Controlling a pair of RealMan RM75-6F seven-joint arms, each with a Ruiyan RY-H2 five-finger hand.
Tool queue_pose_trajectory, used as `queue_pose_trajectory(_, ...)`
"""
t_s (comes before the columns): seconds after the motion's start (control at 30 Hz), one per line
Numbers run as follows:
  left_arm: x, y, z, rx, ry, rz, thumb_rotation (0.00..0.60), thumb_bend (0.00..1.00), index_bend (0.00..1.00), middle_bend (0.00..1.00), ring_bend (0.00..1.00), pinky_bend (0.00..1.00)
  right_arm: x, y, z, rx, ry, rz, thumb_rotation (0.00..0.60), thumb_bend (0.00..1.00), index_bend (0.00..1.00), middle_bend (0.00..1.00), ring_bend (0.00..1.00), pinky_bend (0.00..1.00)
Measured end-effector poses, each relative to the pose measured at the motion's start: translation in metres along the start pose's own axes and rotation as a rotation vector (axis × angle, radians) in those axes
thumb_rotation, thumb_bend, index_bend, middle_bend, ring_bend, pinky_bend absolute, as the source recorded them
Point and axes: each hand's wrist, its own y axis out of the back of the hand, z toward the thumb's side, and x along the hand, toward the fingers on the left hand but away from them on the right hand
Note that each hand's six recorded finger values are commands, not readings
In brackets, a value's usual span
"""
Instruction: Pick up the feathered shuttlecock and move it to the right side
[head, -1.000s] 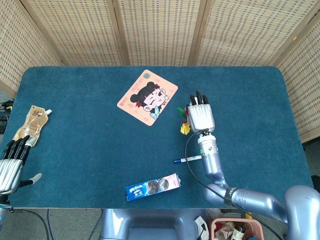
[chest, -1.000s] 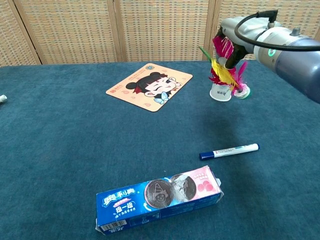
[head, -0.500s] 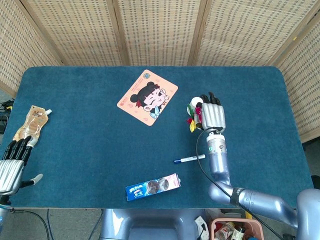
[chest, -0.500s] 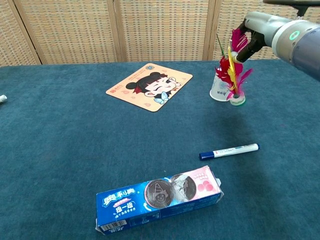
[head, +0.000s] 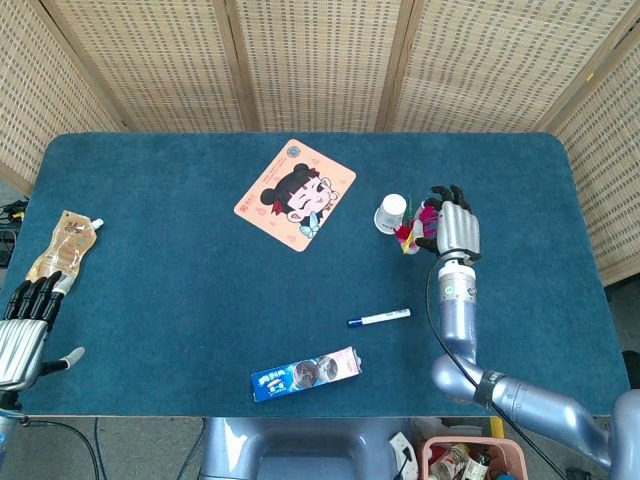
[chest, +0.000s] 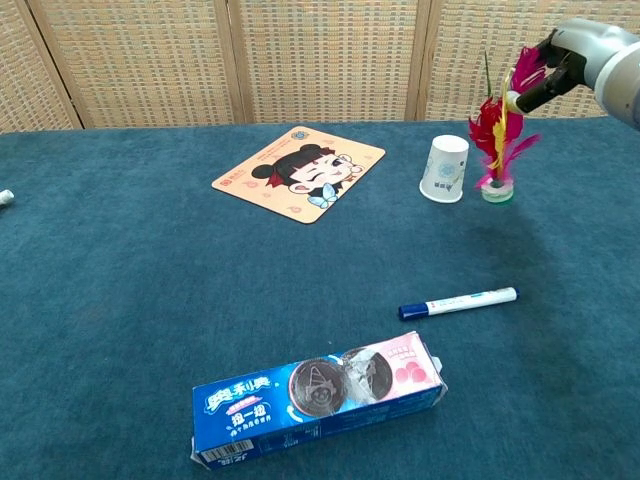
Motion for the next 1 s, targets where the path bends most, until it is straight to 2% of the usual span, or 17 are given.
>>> queue_pose_trajectory(0.2,0.000,-0.001,0.002,0.010,-0.003,0.000,0.600,0.15,0.00,0.00,0.00,0.00,-0.008,0.009,-0.035,-0.036,-0.073,-0.033,0.600,0.49,0.57,0.16,0.00,0.14)
queue_pose_trajectory(0.6,-0.001,-0.001,0.005,0.019,-0.009,0.007,0.600,0.15,0.00,0.00,0.00,0.00,-0.013,0.025,-0.074,-0.060,-0.148,-0.070,0.600,0.49,0.57,0.16,0.00,0.14)
queue_pose_trajectory(1.0,-0.002,0.001,0.006,0.020,-0.013,0.020,0.600,0.15,0.00,0.00,0.00,0.00,-0.012,0.022,-0.096,-0.058,-0.205,-0.043,0.600,0.49,0.57,0.17,0.00,0.13)
